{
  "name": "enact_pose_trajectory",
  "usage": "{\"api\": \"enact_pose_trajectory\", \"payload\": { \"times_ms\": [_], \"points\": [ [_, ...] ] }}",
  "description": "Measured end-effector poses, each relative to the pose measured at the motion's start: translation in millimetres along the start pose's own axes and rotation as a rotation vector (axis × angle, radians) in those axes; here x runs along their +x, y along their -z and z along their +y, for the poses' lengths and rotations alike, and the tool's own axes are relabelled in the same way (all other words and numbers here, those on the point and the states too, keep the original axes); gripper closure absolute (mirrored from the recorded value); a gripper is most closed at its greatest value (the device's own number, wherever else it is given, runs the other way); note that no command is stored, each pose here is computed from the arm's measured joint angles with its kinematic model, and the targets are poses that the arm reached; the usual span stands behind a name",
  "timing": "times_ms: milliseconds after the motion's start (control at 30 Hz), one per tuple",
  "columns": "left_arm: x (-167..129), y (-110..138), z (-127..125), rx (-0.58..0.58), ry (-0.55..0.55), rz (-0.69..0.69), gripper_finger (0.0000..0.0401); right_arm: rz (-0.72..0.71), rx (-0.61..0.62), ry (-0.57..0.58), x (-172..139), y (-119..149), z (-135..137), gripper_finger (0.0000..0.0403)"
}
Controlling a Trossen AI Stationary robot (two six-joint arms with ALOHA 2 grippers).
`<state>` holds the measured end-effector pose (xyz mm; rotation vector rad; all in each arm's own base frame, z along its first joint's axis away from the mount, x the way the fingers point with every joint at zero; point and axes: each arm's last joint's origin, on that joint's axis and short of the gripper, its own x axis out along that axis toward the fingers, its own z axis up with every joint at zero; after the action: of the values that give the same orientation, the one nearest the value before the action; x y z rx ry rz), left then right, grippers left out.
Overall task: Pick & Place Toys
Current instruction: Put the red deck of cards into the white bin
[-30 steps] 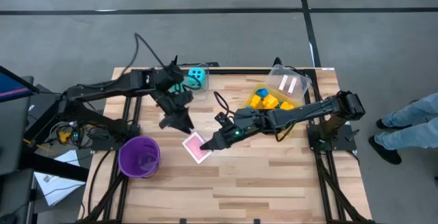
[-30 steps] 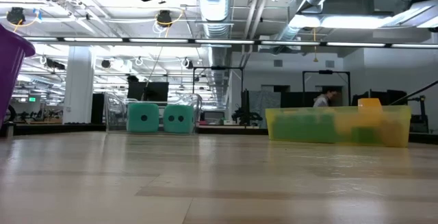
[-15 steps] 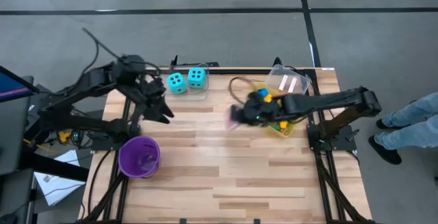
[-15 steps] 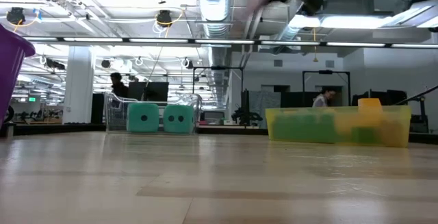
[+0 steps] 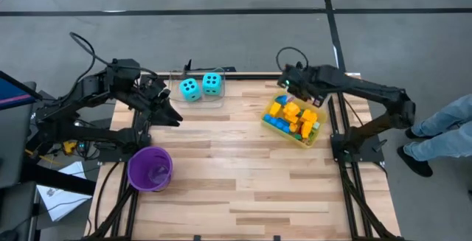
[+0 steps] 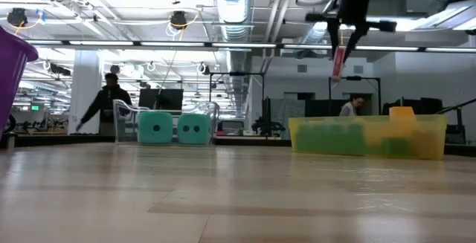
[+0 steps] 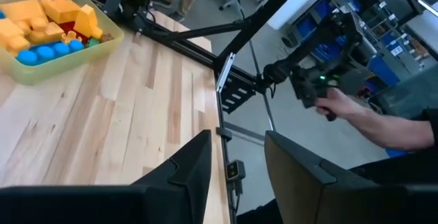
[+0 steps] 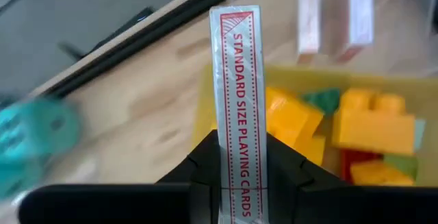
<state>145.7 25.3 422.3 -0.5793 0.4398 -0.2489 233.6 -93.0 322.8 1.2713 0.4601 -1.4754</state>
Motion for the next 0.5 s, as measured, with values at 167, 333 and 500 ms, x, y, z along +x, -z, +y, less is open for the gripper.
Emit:
{"api": "enact_pose_trajectory", "payload": {
  "times_ms": [167,333,500],
  "points": [
    [0.7,0.4,-1.2,-0.019,0.002,0.002,0.0283,-0.023,0.063,0.096,25.7,-33.3,1.8,0.0339],
    [3.0,0.9,-6.5,-0.016,0.007,-0.008,0.0297,-0.04,0.082,0.191,55.1,-55.5,3.6,0.0339],
    [6.7,-2.5,-15.5,-0.008,0.035,-0.057,0.0306,-0.036,0.078,0.263,80.4,-71.8,3.8,0.0339]
  ]
}}
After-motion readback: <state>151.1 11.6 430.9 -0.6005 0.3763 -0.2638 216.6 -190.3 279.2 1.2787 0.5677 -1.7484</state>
